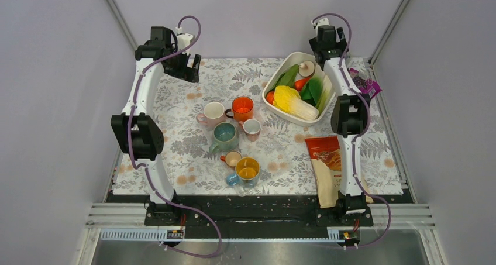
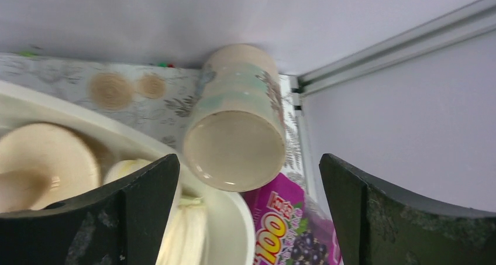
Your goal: Turn the mug right side up
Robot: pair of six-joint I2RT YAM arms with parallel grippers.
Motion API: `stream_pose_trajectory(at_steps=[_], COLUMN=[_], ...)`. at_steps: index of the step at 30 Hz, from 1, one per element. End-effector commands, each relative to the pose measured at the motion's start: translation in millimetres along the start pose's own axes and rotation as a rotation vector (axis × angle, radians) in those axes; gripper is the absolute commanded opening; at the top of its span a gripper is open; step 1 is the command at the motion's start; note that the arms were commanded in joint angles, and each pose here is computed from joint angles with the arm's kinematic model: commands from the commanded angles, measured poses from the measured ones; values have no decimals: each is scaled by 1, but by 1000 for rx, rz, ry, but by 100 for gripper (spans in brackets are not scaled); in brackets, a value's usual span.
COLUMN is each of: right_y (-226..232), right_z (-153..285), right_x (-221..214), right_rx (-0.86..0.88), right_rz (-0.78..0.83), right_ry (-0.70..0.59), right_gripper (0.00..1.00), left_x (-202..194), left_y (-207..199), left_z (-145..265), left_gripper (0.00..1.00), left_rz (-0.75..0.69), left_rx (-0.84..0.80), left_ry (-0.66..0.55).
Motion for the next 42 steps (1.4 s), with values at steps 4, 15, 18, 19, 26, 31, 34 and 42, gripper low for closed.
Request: stream_pose_trajectory(at_steps=[4,15,18,19,26,31,34,42], right_y=[-22,5,10,9,-13,-51,-64,-69], right_z=[-19,-34,-30,-30,-24,-27,-41,-73], right_x=[-9,-6,-2,-2,9,13,-1,-12], right_rx=[-120,-6,38,28,71,330,413,477], right_rz=[64,-13,-3,-7,-175,-723,-945,-1087], right_ry=[-1,-60,-76,-79,-83,-90,-58,-123], right_gripper=[99,99,99,99,99,99,100,99], left_x=[19,18,17,17,17,15,16,11], left_y=[1,-1,0,-1,0,0,0,-1], left_z=[13,18,16,16,12,11,10,9], left_gripper=[99,99,99,99,99,99,99,99], left_rz=[-10,-16,-16,-14,-9,-9,-5,-2], left_rx=[-1,1,0,-2,-7,-7,-10,-11], left_ry=[-72,-73,-67,-66,-64,-59,-60,-47])
Point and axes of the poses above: each gripper's point midway between its finger pads, its own z axis back along the fingers, its own y axis along the line the jaws close on, x = y × z, the point moved 1 cm from there along z, back along the fingers, and after that the axes turned 2 degrees about -z, right-handed, at the moved point
